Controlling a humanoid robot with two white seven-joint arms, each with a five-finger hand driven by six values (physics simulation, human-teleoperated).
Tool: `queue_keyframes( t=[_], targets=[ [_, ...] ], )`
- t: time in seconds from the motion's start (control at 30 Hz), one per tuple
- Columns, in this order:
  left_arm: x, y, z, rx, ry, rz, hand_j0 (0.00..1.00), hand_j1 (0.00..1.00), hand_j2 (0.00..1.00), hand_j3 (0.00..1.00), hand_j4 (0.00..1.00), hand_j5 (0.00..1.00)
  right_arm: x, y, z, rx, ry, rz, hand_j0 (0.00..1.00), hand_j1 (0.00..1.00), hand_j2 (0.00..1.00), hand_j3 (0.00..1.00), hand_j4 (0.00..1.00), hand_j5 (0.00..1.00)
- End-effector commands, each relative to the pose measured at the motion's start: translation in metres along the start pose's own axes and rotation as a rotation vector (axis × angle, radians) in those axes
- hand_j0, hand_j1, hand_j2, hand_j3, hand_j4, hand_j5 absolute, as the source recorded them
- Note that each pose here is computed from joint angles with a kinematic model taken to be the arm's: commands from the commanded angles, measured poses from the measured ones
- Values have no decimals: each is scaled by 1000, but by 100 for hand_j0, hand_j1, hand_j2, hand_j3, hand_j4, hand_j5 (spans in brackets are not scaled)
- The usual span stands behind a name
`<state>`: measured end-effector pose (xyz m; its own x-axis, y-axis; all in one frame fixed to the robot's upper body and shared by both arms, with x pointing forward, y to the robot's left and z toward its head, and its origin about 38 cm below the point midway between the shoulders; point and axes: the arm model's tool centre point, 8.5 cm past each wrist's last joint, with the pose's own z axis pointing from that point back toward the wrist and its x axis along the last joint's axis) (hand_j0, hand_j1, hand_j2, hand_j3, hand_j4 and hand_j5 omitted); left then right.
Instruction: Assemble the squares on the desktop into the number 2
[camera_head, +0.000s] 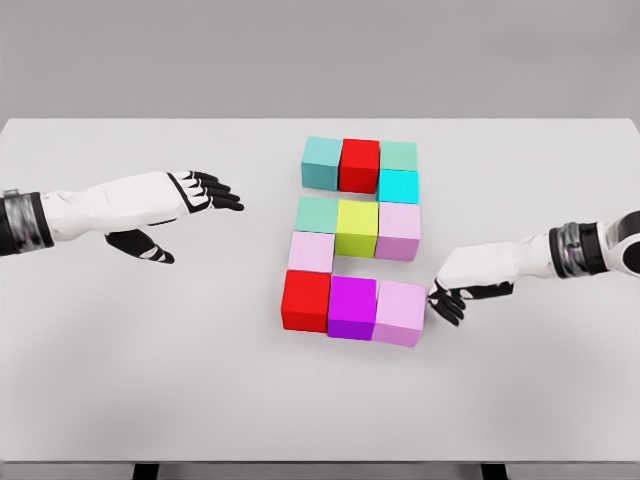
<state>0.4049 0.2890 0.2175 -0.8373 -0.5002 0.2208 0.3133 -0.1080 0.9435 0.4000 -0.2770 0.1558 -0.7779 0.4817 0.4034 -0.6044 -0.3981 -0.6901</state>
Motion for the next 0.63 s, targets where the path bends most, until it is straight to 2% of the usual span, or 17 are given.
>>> queue_keyframes(
  t=[0.0, 0.1, 0.13, 0.23, 0.27, 0.3, 0.37, 0.6],
  targets=[
    [-1, 1, 0, 6, 2, 5, 100, 100, 100, 100, 100, 100, -5, 2, 4, -4, 18, -15, 16, 16, 16, 16, 16, 16],
    [-2, 1, 0, 6, 5, 7, 100, 100, 100, 100, 100, 100, -17, 6, 15, -5, 59, -36, 16, 16, 16, 16, 16, 16],
    [-2, 0, 1, 5, 8, 6, 100, 100, 100, 100, 100, 100, -19, 0, 20, -17, 70, -31, 16, 16, 16, 16, 16, 16],
    [-5, -1, 2, 4, 15, 10, 100, 100, 100, 100, 100, 100, -28, -27, 76, -116, 176, 3, 20, 20, 20, 20, 20, 20],
    [-5, 0, 2, 5, 16, 11, 100, 100, 100, 100, 100, 100, -29, -35, 93, -152, 207, 15, 35, 35, 35, 35, 35, 35],
    [-5, -1, 1, 3, 14, 12, 100, 100, 100, 100, 100, 100, -30, -40, 100, -173, 219, 19, 100, 100, 100, 100, 100, 100],
    [-5, -1, 2, 4, 16, 12, 100, 100, 100, 100, 100, 100, -34, -41, 122, -197, 266, 14, 100, 100, 100, 100, 100, 100],
    [-6, -3, 2, 1, 20, 16, 100, 100, 100, 100, 100, 100, -38, -49, 132, -248, 286, 12, 100, 100, 100, 100, 100, 100]
  ],
)
